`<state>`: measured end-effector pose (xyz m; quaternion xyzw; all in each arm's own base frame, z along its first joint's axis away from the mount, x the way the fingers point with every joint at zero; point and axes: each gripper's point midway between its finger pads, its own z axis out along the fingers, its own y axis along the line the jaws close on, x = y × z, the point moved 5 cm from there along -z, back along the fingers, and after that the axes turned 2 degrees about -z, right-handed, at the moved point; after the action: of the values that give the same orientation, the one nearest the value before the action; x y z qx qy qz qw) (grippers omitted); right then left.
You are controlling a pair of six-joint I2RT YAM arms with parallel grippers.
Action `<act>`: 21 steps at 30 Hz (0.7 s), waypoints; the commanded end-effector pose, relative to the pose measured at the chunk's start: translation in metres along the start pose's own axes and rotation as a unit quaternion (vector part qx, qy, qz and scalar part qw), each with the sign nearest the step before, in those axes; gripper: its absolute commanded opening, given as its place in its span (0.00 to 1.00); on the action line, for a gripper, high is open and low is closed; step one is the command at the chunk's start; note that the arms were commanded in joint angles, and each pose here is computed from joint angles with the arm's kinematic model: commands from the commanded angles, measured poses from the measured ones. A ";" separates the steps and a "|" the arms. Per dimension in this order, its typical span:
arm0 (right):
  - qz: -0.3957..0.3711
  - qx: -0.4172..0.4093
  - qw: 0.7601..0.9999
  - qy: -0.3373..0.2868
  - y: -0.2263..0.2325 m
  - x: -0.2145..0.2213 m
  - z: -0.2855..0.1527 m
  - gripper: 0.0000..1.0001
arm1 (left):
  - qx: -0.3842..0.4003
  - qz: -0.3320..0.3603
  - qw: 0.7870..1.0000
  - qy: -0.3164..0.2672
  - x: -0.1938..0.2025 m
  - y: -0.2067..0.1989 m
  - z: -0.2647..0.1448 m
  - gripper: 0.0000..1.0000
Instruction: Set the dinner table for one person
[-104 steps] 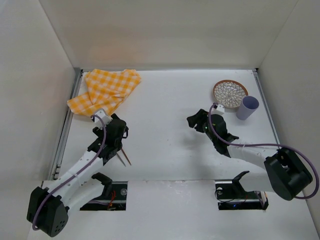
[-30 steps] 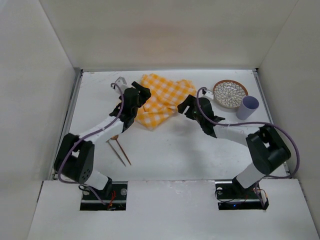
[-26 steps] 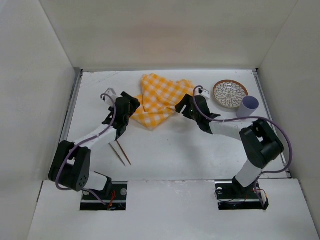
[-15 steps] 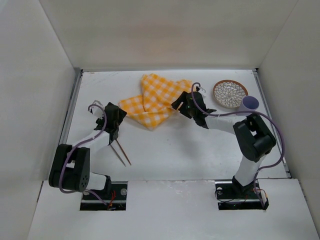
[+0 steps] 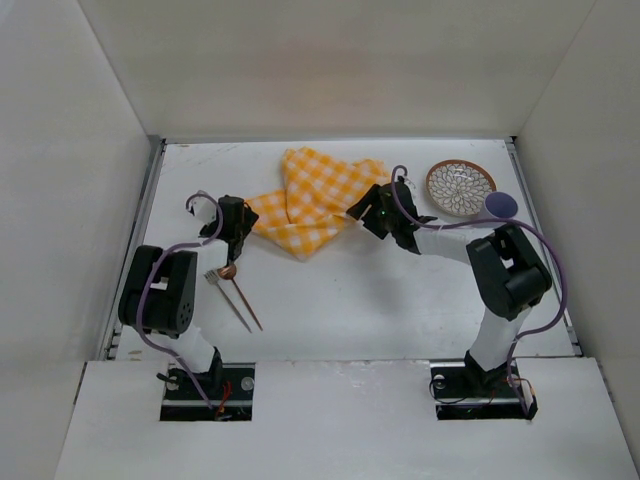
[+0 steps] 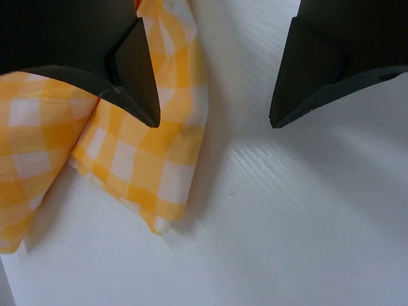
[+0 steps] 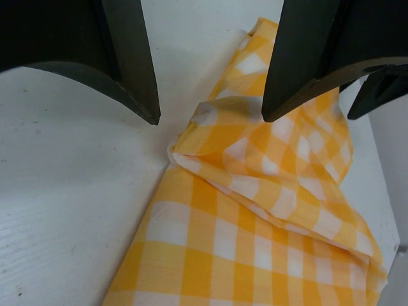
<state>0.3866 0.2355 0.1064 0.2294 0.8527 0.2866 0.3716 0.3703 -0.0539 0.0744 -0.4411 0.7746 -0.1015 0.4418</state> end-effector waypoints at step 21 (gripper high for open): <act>-0.013 -0.096 0.994 -0.045 0.036 -0.031 -0.004 0.10 | 0.005 -0.002 1.000 0.003 0.002 -0.015 0.041 0.63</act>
<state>0.3964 0.2446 0.1035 0.2204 0.8439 0.3336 0.3577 0.4118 -0.0542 0.0694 -0.4450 0.7630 -0.1103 0.4556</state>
